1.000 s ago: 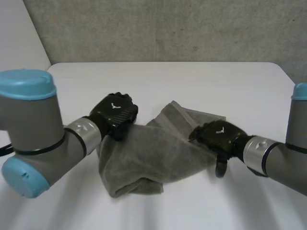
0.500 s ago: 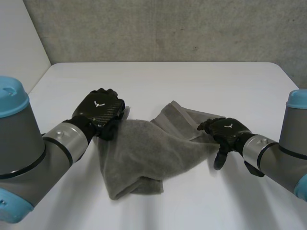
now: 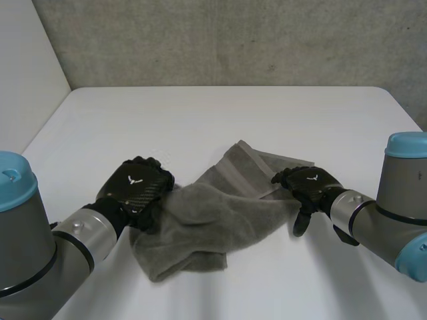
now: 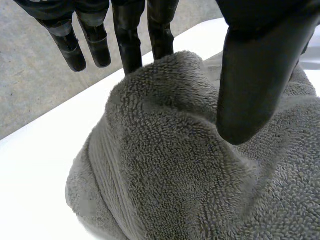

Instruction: Fold the towel.

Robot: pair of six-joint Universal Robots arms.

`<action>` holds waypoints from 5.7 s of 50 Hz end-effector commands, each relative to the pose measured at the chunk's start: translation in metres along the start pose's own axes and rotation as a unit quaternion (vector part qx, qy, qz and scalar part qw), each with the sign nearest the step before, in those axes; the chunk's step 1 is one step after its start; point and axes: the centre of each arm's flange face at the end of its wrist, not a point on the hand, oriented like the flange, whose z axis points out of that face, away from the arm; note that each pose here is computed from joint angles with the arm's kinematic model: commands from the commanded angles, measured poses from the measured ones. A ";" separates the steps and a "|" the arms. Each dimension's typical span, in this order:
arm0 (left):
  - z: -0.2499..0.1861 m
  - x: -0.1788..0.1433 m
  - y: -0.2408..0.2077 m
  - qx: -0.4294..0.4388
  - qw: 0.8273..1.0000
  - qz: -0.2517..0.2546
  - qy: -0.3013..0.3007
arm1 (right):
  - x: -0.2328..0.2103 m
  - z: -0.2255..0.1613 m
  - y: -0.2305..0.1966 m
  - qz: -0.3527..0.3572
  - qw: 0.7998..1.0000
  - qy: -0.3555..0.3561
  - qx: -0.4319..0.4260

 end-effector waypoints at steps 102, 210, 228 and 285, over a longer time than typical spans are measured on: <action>0.005 0.010 -0.045 -0.026 0.994 0.027 0.105 | 0.008 0.025 -0.011 -0.027 0.997 0.001 0.071; 0.065 -0.047 0.031 0.054 0.989 0.096 -0.098 | -0.014 -0.028 -0.022 -0.256 0.957 0.007 0.140; 0.027 -0.062 0.012 0.008 0.990 0.097 -0.105 | -0.016 -0.028 -0.020 -0.256 0.957 0.001 0.136; 0.178 -0.107 0.029 -0.038 0.998 0.035 -0.025 | -0.025 -0.053 -0.019 -0.133 0.985 -0.099 0.054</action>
